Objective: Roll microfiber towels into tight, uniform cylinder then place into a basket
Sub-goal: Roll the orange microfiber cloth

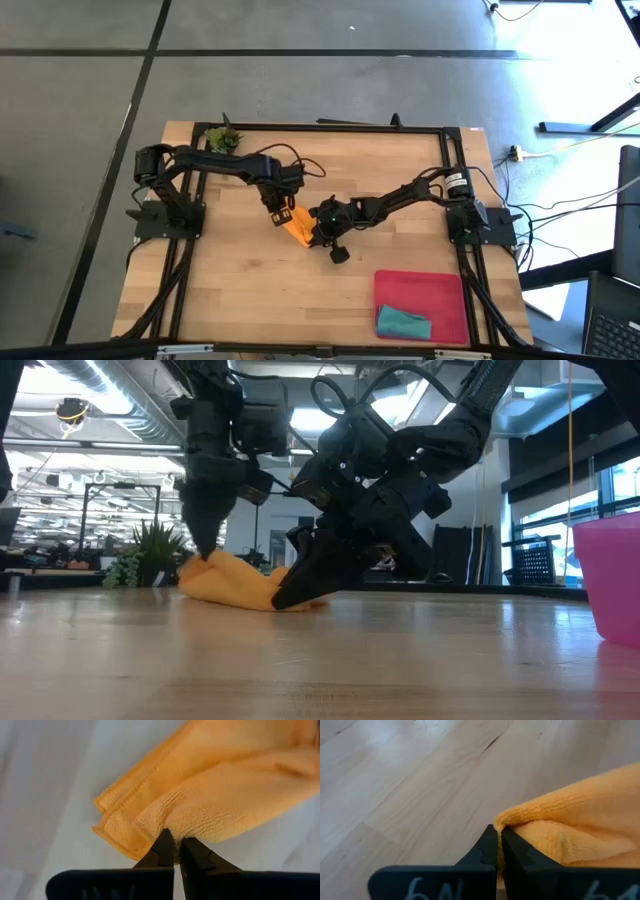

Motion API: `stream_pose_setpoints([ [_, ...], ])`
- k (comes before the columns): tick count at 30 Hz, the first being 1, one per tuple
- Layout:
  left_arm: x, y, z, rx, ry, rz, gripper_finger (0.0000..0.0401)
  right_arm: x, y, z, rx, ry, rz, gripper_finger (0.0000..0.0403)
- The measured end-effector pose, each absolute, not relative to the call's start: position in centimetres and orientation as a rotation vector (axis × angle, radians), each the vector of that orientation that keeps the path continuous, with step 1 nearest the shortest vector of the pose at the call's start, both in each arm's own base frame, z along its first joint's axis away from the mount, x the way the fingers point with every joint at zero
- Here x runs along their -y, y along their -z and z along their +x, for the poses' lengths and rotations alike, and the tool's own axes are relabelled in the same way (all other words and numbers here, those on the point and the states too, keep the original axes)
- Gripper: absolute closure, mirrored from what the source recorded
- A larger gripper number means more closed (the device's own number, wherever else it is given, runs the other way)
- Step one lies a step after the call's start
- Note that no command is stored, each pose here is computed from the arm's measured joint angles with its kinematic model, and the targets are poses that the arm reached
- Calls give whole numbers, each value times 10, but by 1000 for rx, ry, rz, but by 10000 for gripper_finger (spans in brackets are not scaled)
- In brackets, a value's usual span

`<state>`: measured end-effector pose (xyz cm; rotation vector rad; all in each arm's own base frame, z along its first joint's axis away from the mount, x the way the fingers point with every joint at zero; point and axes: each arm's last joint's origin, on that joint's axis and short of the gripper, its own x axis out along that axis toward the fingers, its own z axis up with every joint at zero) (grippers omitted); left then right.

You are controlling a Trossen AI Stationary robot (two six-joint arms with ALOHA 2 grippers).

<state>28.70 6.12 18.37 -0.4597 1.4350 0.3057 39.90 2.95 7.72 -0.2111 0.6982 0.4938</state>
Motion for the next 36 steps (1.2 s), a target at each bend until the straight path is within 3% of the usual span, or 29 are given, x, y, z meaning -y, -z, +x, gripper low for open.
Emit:
stream_pose_setpoints([
  [12, -74, -152, 304, -1437, -318, -413, 401, -29, -77, 399, -702, -489, -214, 397],
  [26, -74, -145, 304, -1449, -303, -386, 401, -28, -86, 397, -707, -463, -227, 396],
  [36, -69, -138, 298, -1467, -269, -334, 401, -23, -113, 385, -825, -264, -224, 397],
])
